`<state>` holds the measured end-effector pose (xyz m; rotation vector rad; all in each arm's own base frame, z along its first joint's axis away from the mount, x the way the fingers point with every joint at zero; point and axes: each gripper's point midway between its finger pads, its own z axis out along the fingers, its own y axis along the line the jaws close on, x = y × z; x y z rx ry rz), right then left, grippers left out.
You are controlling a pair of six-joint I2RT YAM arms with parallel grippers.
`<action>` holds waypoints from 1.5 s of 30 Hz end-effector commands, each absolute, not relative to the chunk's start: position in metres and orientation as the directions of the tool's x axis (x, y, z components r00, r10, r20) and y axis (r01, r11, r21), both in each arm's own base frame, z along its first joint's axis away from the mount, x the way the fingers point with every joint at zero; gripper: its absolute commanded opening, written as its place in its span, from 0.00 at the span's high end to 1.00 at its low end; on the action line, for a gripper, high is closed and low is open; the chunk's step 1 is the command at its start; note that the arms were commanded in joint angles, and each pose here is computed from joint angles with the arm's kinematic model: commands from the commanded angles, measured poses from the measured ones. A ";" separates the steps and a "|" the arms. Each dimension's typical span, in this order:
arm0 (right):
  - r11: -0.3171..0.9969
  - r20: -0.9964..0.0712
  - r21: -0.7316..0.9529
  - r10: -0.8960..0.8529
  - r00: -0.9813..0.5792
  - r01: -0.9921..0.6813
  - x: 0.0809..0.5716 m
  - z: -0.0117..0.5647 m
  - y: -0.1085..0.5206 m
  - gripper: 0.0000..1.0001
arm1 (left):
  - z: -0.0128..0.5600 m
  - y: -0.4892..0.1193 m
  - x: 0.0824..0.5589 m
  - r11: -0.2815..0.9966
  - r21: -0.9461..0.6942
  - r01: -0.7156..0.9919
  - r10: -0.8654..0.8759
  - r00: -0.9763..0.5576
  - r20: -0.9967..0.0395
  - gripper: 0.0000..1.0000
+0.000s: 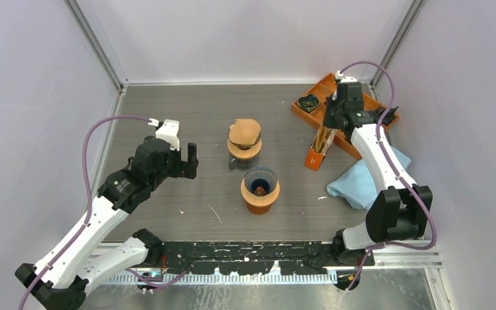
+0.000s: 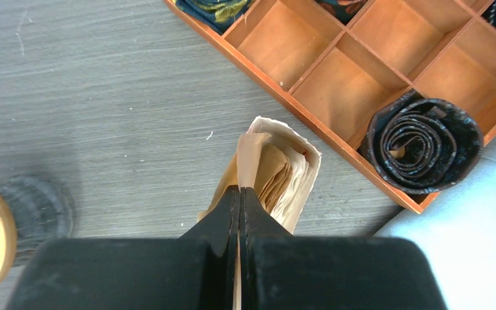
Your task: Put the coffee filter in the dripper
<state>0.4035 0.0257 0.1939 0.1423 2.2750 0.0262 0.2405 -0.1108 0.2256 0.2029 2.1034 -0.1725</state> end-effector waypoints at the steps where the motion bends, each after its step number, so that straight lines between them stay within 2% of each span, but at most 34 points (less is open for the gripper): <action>1: 0.986 -0.788 0.116 0.163 -0.593 0.118 0.393 0.241 0.026 0.99 | 0.253 -0.125 0.236 0.954 -0.091 0.287 0.069 -0.503 -0.862 0.01; 7: 0.982 -0.787 0.161 0.188 -0.587 0.098 0.376 0.268 0.035 0.99 | 0.266 -0.139 0.228 0.928 -0.143 0.344 0.070 -0.538 -0.840 0.01; 16: 0.981 -0.808 0.191 0.175 -0.563 0.032 0.346 0.309 0.065 0.99 | 0.292 -0.164 0.224 0.884 -0.260 0.389 0.016 -0.581 -0.814 0.06; 29: 0.923 -0.798 0.350 0.206 -0.566 -0.157 0.301 0.350 0.148 0.99 | 0.330 -0.211 0.213 0.778 -0.474 0.412 -0.150 -0.611 -0.777 0.10; 37: 0.870 -0.778 0.419 0.197 -0.596 -0.260 0.273 0.366 0.194 0.99 | 0.345 -0.244 0.206 0.770 -0.475 0.426 -0.179 -0.570 -0.802 0.11; 45: 0.847 -0.752 0.442 0.172 -0.636 -0.294 0.254 0.365 0.223 0.99 | 0.361 -0.274 0.207 0.750 -0.491 0.444 -0.218 -0.536 -0.816 0.11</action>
